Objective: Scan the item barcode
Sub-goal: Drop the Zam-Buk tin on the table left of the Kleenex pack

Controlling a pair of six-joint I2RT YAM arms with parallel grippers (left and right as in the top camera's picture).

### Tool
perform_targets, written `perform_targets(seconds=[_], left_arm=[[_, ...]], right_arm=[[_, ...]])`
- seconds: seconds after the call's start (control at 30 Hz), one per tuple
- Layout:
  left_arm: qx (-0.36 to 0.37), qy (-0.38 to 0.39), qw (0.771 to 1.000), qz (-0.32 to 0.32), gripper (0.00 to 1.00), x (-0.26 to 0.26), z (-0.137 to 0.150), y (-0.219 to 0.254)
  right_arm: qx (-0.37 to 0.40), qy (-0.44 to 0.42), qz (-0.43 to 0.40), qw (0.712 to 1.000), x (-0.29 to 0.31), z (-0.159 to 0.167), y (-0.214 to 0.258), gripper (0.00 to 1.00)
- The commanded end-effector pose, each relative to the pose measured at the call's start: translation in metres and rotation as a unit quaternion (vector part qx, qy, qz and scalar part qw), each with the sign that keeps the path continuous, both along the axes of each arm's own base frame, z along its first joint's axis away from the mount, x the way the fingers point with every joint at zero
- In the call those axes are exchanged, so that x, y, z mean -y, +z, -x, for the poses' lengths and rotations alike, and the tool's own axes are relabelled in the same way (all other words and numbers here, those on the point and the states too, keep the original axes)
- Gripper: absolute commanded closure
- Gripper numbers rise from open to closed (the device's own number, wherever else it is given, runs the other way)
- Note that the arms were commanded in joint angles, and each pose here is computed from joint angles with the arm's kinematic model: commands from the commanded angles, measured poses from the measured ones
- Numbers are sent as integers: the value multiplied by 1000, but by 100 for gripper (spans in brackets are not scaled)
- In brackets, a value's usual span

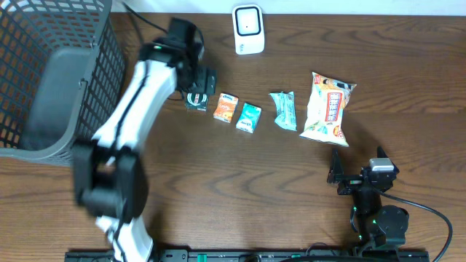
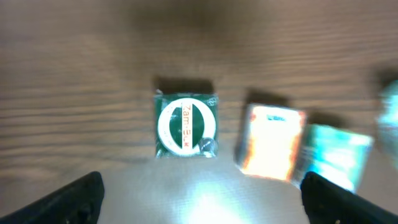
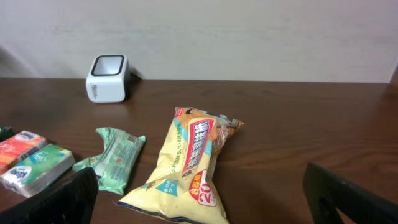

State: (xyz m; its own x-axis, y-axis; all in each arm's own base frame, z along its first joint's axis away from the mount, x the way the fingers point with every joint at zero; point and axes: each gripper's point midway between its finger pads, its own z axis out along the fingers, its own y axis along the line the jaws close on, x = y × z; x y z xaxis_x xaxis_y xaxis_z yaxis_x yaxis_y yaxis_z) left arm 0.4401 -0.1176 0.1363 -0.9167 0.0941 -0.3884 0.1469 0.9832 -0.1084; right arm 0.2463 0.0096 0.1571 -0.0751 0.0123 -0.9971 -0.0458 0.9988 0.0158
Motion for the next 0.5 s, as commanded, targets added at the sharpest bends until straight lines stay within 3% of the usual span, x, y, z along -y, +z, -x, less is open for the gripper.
perform_targets(seconds=[0.0,0.17,0.27,0.47], left_arm=[[101,3,995,12,2,-11,18,102],[57,8,998,0,2,-30,93,132],[3,76,997,-24,2,-55,142,132],[18,128,992,-5,2,-71,196,147]], right_arm=[[1,2,4,1000,-1,0,0,1],[1,2,4,1000,-1,0,0,1],[1,2,4,1000,-1,0,0,1],[1,2,4,1000,-1,0,0,1]])
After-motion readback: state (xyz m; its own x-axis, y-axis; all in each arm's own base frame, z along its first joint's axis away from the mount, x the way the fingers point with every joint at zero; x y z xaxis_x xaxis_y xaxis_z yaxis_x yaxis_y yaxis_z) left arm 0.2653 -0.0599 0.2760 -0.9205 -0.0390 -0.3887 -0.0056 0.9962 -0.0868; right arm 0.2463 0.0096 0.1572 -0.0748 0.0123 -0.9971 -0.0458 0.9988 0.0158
